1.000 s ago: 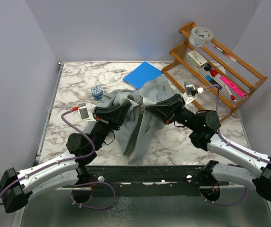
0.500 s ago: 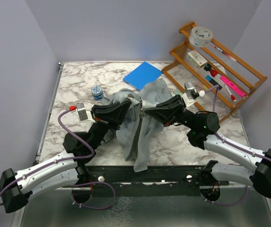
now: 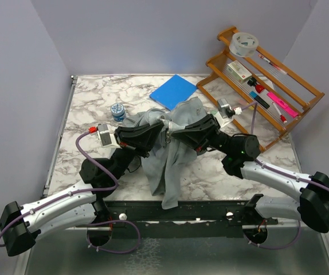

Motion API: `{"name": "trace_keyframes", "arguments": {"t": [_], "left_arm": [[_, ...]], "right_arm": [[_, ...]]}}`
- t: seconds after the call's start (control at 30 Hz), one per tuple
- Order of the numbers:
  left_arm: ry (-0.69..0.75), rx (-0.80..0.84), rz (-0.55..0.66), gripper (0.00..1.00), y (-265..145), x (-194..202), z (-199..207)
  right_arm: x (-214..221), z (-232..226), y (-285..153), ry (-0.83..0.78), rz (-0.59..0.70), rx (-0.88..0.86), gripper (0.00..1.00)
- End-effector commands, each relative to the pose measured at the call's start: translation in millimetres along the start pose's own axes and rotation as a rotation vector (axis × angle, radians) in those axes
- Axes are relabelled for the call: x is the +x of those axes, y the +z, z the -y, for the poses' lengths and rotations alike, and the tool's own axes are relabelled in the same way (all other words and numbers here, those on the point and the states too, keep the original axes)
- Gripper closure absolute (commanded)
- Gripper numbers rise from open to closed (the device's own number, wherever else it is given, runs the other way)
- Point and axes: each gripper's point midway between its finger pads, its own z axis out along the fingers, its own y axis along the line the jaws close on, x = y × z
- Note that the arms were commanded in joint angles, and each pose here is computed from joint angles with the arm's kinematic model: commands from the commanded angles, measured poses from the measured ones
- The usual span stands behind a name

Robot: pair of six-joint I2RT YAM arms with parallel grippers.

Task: Zip up the jacket
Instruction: Insert the zipper into the jacket.

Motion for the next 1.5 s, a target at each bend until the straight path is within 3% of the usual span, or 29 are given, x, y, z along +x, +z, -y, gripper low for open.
{"name": "trace_keyframes", "arguments": {"t": [0.0, 1.47], "left_arm": [[-0.011, 0.101, 0.106, 1.00, 7, -35, 26], [-0.025, 0.111, 0.154, 1.00, 5, -50, 31]], "right_arm": [[-17, -7, 4, -0.010, 0.083, -0.018, 0.99], [-6, 7, 2, 0.051, 0.068, 0.029, 0.99]]}}
